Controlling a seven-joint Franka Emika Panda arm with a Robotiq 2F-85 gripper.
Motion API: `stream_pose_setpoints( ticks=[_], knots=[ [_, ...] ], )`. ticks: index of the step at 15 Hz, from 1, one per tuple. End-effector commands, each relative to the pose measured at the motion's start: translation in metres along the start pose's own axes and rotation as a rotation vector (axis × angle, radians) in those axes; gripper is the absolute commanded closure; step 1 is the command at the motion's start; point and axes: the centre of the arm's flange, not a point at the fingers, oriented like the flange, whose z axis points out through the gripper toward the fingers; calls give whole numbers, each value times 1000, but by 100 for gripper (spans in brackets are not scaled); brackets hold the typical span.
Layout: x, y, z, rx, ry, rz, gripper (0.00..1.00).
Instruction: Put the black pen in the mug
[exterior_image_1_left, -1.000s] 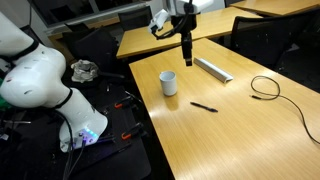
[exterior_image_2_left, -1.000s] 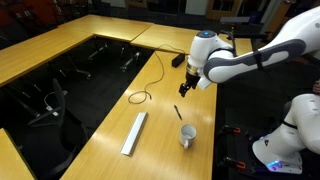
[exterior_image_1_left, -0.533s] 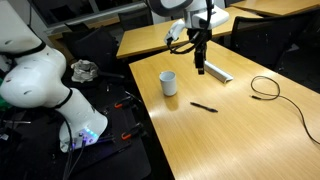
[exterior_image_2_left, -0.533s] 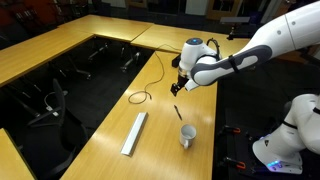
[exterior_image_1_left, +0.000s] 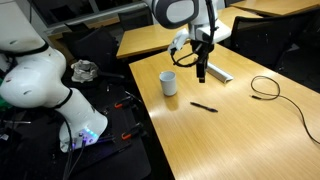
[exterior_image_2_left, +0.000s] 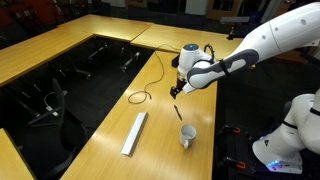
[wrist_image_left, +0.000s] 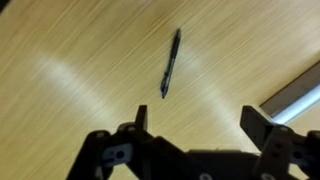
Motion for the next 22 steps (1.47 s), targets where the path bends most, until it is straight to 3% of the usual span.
stream_pose_setpoints(
  ticks=[1, 4, 9, 20, 21, 22],
  knots=[
    [23, -2, 36, 17, 14, 55, 0],
    [30, 0, 75, 31, 13, 141, 0],
    [34, 9, 126, -17, -20, 188, 0],
    [8, 4, 177, -95, -68, 228, 1],
    [3, 2, 183, -107, -69, 228, 3],
    [-1, -1, 187, -110, -74, 231, 12]
  ],
)
